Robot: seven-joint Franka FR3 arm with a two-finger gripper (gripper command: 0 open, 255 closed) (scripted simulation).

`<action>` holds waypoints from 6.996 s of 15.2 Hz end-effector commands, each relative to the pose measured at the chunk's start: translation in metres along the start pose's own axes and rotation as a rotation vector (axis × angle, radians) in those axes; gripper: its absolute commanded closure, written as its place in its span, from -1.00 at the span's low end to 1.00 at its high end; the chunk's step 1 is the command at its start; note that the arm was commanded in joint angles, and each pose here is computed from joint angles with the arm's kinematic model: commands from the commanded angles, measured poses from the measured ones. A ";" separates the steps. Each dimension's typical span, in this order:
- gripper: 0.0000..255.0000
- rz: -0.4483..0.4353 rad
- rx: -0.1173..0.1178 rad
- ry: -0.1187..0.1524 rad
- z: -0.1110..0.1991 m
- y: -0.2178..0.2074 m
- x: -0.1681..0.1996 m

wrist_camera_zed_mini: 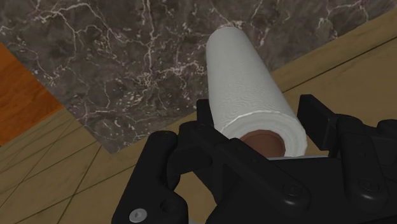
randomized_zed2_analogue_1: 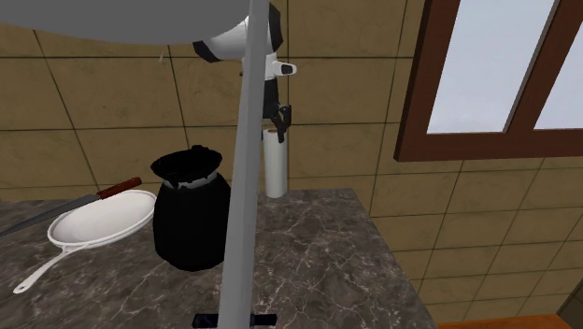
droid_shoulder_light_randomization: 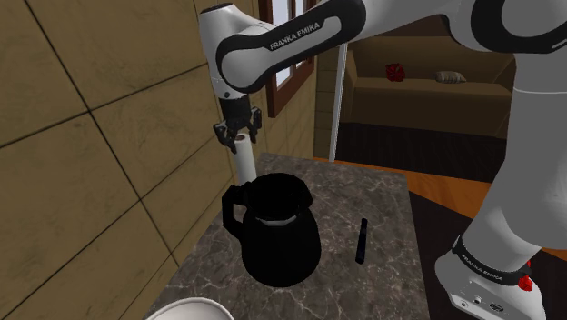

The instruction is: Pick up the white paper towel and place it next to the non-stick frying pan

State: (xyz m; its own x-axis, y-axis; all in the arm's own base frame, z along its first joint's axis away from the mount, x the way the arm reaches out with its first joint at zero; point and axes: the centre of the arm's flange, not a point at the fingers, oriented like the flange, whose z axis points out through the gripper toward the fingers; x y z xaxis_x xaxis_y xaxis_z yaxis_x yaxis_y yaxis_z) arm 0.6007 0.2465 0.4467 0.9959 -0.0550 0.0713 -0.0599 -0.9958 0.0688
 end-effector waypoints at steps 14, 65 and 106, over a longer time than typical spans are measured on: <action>1.00 0.000 0.000 0.000 -0.078 0.006 0.005; 1.00 0.000 0.000 0.000 -0.257 -0.155 -0.469; 1.00 0.000 0.000 0.000 -0.042 -0.170 -0.485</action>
State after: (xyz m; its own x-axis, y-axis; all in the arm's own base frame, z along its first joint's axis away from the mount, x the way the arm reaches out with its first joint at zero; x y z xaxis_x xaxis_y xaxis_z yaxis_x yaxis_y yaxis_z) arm 0.1245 0.4456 0.4466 0.9960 -0.0549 0.0707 -0.0599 -0.9958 0.0694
